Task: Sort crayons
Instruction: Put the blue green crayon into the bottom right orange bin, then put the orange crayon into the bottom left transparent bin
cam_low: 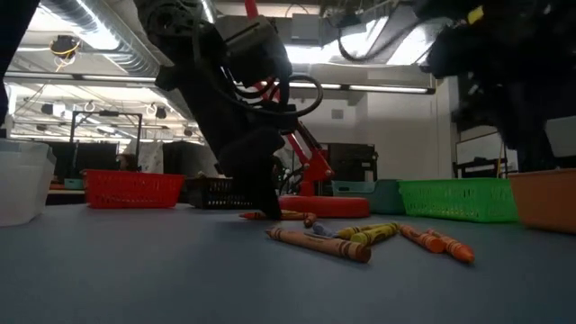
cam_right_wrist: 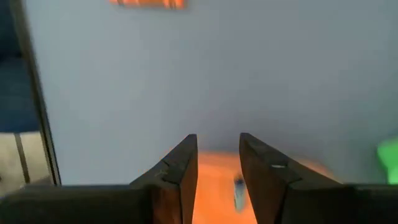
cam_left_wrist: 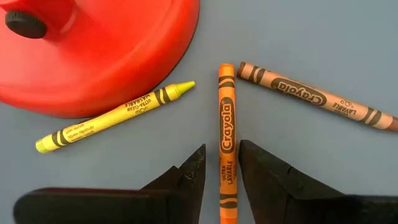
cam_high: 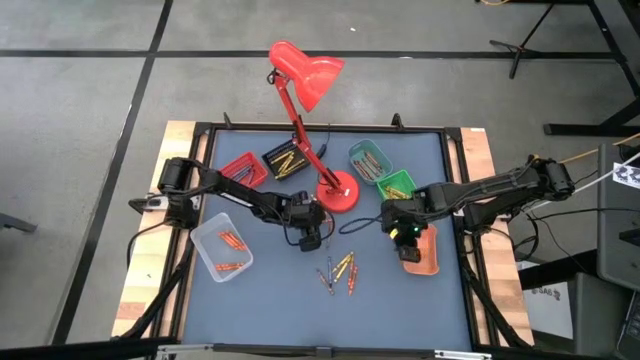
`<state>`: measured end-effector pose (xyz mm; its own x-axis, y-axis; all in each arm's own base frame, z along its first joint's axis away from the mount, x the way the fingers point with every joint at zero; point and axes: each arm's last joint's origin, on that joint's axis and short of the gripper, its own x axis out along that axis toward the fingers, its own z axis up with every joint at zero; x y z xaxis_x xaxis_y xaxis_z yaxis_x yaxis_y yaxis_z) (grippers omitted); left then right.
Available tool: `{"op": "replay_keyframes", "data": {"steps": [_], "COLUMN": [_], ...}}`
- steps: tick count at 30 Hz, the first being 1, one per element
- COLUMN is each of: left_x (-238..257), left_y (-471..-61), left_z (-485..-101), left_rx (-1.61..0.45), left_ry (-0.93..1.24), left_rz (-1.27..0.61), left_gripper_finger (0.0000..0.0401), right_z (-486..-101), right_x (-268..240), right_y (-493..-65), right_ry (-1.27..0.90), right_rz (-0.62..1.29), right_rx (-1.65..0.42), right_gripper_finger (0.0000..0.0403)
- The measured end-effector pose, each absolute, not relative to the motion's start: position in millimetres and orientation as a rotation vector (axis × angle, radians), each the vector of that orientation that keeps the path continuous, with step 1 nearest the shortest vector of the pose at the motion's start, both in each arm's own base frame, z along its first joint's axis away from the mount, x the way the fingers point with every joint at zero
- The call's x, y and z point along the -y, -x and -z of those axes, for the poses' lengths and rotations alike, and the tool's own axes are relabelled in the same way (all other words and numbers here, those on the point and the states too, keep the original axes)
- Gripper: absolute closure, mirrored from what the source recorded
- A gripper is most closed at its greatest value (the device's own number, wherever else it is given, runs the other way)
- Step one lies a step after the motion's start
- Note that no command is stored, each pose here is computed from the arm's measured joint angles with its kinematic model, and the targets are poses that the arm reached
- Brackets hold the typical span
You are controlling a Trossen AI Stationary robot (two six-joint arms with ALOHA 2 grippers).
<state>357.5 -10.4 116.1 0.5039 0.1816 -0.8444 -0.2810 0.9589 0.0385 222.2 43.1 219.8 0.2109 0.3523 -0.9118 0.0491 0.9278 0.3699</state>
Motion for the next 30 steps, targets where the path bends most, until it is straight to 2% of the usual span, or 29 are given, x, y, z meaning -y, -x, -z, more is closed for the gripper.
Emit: {"op": "replay_keyframes", "data": {"steps": [12,22,30], "left_x": [11.0,13.0,26.3], "left_y": [-355.7,-343.5,-314.0], "left_z": [-117.0,-137.8,-182.3], "left_rx": [-1.026,-1.056,-1.126], "left_ry": [0.119,0.131,0.195], "left_rz": [-0.253,-0.221,-0.081], "left_gripper_finger": [0.0394,0.0397,0.0396], "right_z": [-232.9,-237.4,-239.7], "right_x": [-44.9,-42.8,-42.8], "right_y": [-251.2,-258.3,-261.4], "right_ry": [-0.229,-0.11,-0.097], "right_rz": [-0.253,-0.206,-0.196], "right_rx": [-0.997,-0.892,-0.85], "right_gripper_finger": [0.0285,0.0285,0.0285]}}
